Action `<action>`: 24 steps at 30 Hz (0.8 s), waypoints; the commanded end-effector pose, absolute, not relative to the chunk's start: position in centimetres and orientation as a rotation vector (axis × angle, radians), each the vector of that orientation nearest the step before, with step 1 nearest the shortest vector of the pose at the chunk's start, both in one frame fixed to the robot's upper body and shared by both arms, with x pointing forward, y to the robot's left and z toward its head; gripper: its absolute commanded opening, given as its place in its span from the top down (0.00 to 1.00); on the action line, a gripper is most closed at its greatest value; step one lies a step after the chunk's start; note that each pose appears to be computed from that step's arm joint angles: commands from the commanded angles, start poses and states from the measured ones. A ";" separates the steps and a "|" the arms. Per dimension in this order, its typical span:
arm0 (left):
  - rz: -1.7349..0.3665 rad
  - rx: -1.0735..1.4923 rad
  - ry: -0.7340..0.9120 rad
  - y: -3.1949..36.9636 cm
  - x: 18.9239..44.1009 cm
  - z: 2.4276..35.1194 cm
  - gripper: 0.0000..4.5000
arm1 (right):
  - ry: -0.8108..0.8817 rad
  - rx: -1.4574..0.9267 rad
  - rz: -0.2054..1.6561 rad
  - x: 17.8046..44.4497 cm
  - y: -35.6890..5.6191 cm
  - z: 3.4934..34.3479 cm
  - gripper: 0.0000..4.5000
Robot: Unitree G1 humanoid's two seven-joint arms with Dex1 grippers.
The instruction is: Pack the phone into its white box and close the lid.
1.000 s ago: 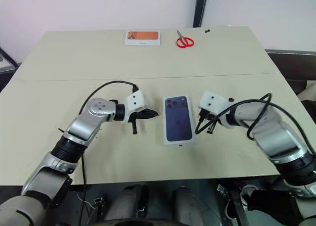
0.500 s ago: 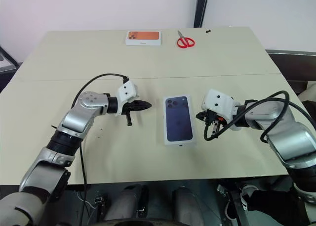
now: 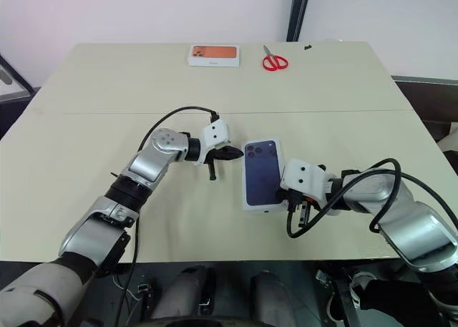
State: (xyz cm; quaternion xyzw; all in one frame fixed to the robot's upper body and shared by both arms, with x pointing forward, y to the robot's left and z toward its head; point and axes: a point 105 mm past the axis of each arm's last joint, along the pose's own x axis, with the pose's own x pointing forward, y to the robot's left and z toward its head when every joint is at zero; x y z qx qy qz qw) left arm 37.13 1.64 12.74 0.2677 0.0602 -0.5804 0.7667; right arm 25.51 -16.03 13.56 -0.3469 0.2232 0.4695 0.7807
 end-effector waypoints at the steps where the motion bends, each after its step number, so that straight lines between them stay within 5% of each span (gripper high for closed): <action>1: -1.264 0.620 0.088 1.0 37.3 13.6 1.00 | 0.591 -0.782 0.970 25.1 -17.7 11.7 0.99; 5: -1.245 0.584 0.081 1.3 37.4 13.9 1.00 | 0.569 -0.777 0.977 25.1 -17.6 12.1 0.99; 12: -1.361 0.524 0.116 4.1 34.4 14.1 1.00 | 0.307 -0.536 0.902 28.3 -15.1 18.1 0.99; 24: -1.348 0.621 0.146 3.0 32.9 11.9 1.00 | 0.420 -0.684 0.746 31.2 -17.2 14.7 0.99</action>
